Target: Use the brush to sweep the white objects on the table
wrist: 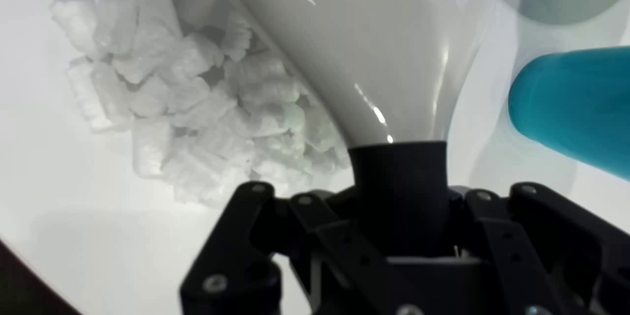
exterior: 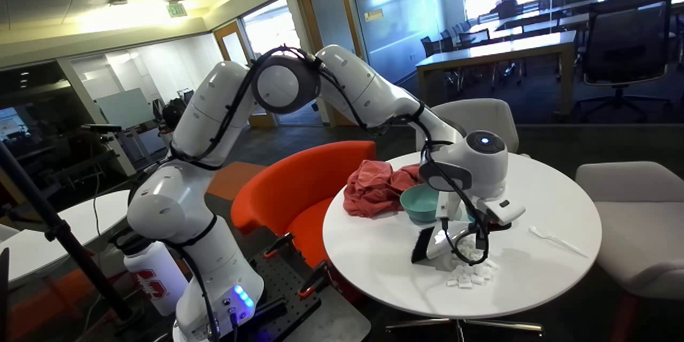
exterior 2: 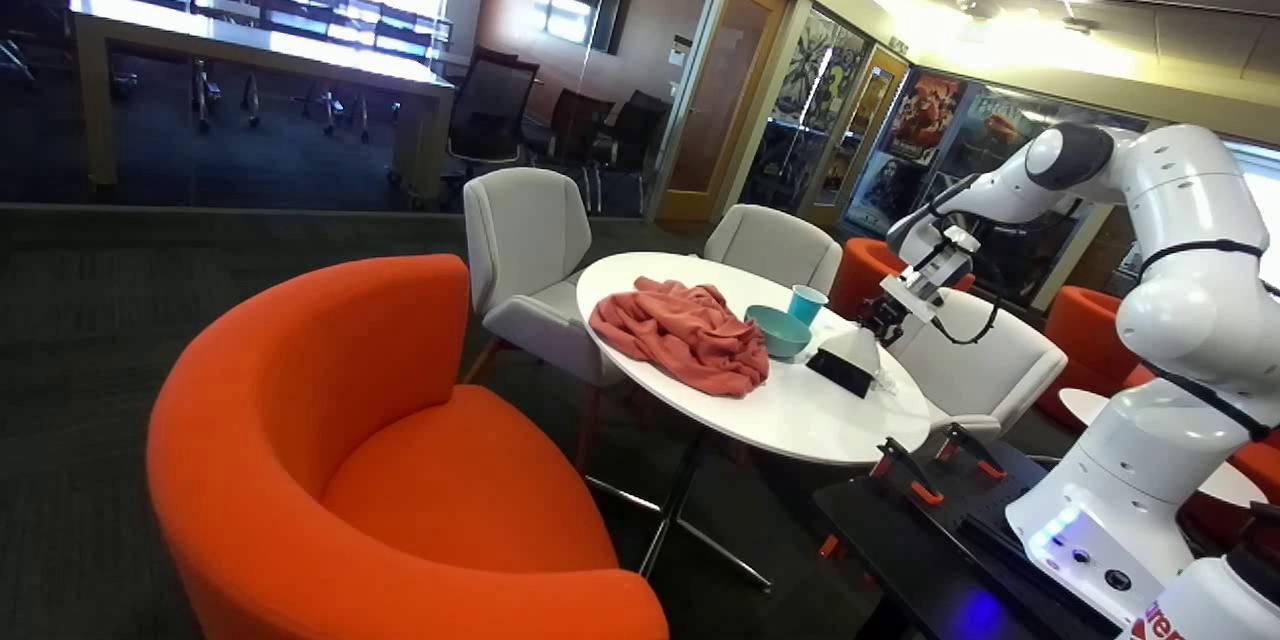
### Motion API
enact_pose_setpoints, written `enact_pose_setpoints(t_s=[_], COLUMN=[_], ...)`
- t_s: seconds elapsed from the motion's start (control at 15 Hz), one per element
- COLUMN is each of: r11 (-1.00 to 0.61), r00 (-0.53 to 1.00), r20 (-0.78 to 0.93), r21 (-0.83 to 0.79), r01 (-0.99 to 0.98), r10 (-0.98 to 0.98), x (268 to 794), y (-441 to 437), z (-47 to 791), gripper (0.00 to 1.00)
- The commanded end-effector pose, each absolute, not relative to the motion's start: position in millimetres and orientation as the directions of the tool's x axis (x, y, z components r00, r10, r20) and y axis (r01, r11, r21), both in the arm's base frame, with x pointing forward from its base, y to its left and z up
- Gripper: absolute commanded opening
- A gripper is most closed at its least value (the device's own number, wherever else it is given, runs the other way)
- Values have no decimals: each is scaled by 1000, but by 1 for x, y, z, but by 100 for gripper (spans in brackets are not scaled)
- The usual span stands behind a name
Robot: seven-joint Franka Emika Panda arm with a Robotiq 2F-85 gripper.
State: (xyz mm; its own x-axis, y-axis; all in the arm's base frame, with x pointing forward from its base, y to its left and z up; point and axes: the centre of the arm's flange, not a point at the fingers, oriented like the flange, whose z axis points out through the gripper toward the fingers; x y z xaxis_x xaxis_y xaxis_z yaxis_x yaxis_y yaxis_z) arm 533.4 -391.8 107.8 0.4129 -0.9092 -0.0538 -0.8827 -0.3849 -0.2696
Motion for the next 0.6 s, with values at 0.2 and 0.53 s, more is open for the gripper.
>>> enact_pose_setpoints(t_s=[0.2,0.53], r11=[-286,-238], r00=[324,269], r20=[-72,-78], r21=[-318,-279], r01=[-904,-930], r10=[-943,-960], x=[551,561], y=[-398,-395], z=[116,113], gripper=[0,0])
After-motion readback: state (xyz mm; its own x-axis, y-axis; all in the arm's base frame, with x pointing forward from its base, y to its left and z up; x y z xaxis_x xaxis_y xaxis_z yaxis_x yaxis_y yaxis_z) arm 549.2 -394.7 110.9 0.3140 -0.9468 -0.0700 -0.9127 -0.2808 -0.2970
